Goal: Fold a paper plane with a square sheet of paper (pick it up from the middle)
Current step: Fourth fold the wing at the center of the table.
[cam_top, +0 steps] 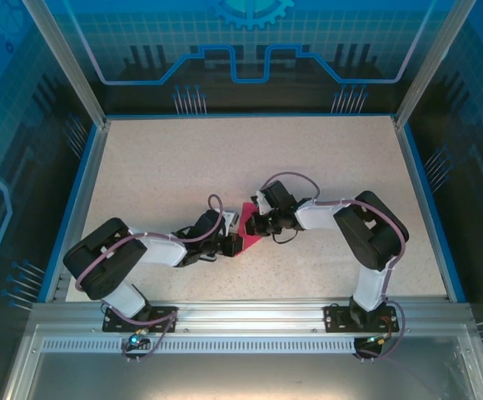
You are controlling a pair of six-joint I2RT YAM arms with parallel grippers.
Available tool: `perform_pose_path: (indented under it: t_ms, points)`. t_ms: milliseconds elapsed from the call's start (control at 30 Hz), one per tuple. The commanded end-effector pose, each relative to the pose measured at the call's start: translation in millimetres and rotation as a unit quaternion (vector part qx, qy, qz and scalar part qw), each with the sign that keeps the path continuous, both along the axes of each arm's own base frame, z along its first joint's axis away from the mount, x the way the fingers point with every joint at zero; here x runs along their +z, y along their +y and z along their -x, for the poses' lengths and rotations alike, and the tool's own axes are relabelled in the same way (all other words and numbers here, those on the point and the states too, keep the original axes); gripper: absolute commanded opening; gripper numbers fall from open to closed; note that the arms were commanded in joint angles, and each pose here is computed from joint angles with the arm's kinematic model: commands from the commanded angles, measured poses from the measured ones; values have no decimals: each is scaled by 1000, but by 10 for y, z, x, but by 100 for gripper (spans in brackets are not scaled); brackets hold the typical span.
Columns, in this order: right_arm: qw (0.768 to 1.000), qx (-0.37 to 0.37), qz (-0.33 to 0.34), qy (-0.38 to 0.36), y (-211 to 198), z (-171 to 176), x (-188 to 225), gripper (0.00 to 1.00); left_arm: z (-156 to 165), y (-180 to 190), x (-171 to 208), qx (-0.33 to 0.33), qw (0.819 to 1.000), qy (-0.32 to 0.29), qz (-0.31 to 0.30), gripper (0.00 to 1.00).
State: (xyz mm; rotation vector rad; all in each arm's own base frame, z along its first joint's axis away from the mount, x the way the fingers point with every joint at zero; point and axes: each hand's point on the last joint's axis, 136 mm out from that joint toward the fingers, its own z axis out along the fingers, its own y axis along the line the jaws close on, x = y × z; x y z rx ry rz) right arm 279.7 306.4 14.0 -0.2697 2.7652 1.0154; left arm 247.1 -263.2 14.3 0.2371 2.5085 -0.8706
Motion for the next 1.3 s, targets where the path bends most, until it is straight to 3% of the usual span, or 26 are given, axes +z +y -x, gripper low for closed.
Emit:
perform_pose_path:
  t_ms: [0,300,1000,1267]
  points:
    - [999,18,-32,-2,185,-23,69,4,425,235,-444,-11,994,97,-53,0]
    - [999,-29,19,-3,-88,-287,-95,4,474,252,-454,-18,993,104,-57,0]
    - [987,-158,39,11,-770,-1242,-269,4,555,253,-467,-33,991,115,-56,0]
    - [980,-195,46,-1,-1011,-1515,-137,4,542,243,-451,-33,991,114,-54,0]
